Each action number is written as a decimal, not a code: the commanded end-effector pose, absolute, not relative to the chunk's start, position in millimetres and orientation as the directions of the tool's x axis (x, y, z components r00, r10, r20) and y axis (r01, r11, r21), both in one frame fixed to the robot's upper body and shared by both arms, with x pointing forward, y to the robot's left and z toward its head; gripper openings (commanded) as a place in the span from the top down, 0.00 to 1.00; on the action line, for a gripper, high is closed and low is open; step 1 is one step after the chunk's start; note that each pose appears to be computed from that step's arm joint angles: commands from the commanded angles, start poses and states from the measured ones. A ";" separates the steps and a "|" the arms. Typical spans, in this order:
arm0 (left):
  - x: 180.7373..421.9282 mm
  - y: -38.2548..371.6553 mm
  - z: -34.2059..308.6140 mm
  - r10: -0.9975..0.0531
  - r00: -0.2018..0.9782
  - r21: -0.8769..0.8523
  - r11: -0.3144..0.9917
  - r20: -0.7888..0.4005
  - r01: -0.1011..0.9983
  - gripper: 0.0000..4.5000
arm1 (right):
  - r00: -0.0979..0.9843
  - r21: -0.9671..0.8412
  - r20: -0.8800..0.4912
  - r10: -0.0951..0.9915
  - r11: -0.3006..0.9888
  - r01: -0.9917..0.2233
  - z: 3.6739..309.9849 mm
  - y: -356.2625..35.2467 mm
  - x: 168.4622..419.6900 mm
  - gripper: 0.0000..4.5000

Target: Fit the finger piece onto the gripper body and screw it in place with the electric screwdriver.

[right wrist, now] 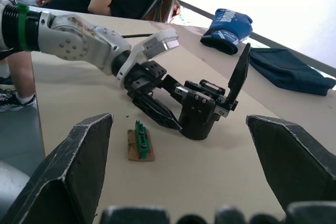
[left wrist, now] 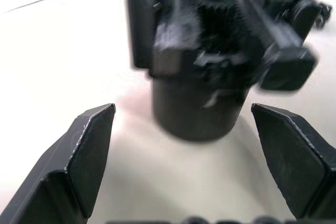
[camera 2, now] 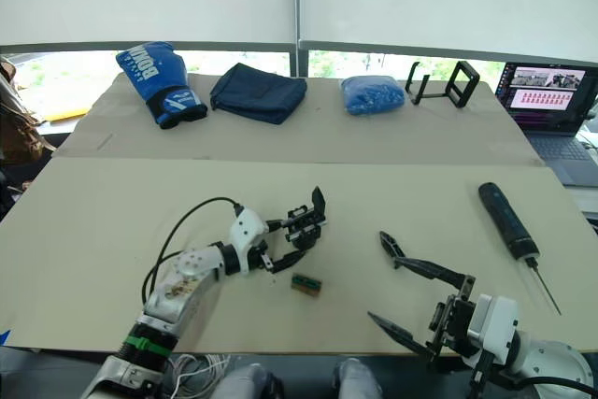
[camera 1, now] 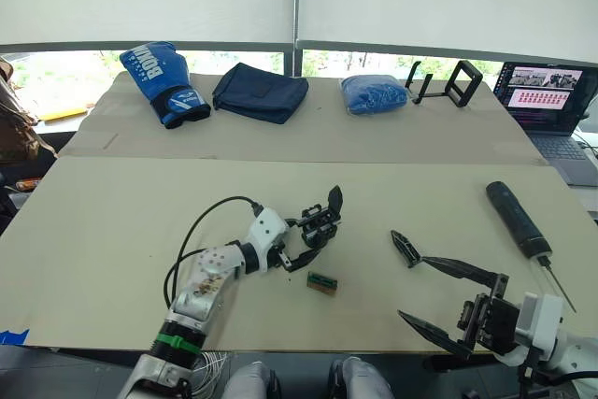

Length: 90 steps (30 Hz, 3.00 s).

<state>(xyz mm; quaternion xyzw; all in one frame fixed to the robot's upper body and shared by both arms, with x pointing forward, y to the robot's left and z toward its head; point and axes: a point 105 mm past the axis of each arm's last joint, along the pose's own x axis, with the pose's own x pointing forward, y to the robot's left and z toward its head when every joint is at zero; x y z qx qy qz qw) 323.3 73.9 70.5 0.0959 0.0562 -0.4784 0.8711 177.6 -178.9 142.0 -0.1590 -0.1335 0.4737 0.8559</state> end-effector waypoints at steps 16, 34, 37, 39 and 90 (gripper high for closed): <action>347.4 54.2 80.3 -0.971 0.092 0.152 0.059 -0.220 0.987 0.03 | 0.513 -0.440 0.101 0.852 0.501 -0.745 157.9 -171.9 175.8 0.00; 352.3 48.6 79.5 -0.977 0.121 0.158 0.093 -0.175 0.983 0.48 | 0.534 -0.455 0.083 0.841 0.509 -0.731 168.4 -173.3 176.6 0.00; 356.2 49.5 93.3 -0.978 0.180 0.198 0.157 -0.103 0.968 0.48 | 0.530 -0.453 0.078 0.844 0.504 -0.735 169.0 -173.5 178.3 0.00; 356.6 52.3 96.9 -0.967 0.237 0.229 0.210 -0.094 0.950 0.48 | 0.525 -0.452 0.077 0.847 0.499 -0.739 169.6 -173.2 179.5 0.00; 334.7 75.5 69.3 -0.931 0.249 0.138 0.219 -0.268 0.966 0.01 | 0.506 -0.458 0.070 0.860 0.478 -0.750 169.4 -170.6 190.3 0.00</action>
